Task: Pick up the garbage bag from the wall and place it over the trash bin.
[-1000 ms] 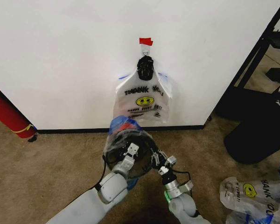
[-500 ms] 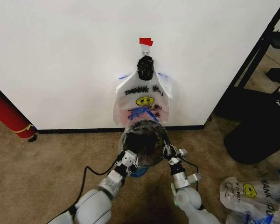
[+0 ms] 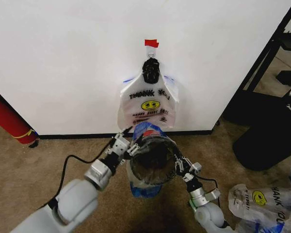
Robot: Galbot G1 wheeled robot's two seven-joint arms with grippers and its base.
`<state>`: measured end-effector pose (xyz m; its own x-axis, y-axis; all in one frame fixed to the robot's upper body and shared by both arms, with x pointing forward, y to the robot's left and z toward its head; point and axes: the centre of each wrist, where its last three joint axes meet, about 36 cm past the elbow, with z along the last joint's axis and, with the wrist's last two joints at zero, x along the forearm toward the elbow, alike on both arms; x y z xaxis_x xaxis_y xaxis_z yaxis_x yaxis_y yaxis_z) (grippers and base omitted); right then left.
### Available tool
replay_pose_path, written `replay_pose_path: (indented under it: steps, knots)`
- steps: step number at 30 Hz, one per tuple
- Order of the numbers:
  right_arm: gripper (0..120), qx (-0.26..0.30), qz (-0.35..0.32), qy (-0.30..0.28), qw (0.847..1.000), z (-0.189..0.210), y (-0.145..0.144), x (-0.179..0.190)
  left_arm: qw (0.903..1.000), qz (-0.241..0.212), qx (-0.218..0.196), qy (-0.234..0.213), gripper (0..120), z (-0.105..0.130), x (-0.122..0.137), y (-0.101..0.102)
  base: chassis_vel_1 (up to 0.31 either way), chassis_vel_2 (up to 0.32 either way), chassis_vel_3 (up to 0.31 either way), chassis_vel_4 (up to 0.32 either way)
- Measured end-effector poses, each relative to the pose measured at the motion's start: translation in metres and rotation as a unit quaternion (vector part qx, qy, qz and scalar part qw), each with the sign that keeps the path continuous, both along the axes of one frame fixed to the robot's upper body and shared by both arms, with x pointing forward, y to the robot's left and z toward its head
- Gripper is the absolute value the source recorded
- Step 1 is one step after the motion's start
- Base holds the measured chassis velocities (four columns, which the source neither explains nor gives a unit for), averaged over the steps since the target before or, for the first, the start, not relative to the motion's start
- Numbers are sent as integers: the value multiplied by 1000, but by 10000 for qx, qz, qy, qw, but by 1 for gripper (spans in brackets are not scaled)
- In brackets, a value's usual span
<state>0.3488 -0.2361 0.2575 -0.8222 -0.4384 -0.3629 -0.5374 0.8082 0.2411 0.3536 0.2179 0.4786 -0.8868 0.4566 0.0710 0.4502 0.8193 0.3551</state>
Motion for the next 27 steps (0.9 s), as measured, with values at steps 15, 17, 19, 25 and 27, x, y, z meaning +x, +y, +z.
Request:
replay_pose_path:
  steps: [15, 17, 19, 25, 27]
  knots:
    - [0, -209, 47, -262, 9994, 5, 0, -2, 9997, 142, 159, -68, 100, 0, -4, 5, 0, 0, 0, 0]
    - [0, -270, 45, -308, 9992, 6, -1, -1, 9997, 136, 142, -110, 100, 3, -6, 5, 0, 0, 0, 0]
    - [0, -312, 38, -342, 9989, 6, -2, 0, 9997, 126, 169, -133, 100, 4, -6, 5, 0, 0, 0, 0]
    - [0, -323, 99, -404, 9986, 9, -2, 0, 9988, 279, 393, -126, 100, -8, 5, 12, 0, 0, 0, 0]
    - [0, -336, 137, -433, 9984, 10, -3, -1, 9980, 394, 476, -137, 100, -14, 13, 16, 0, 0, 0, 0]
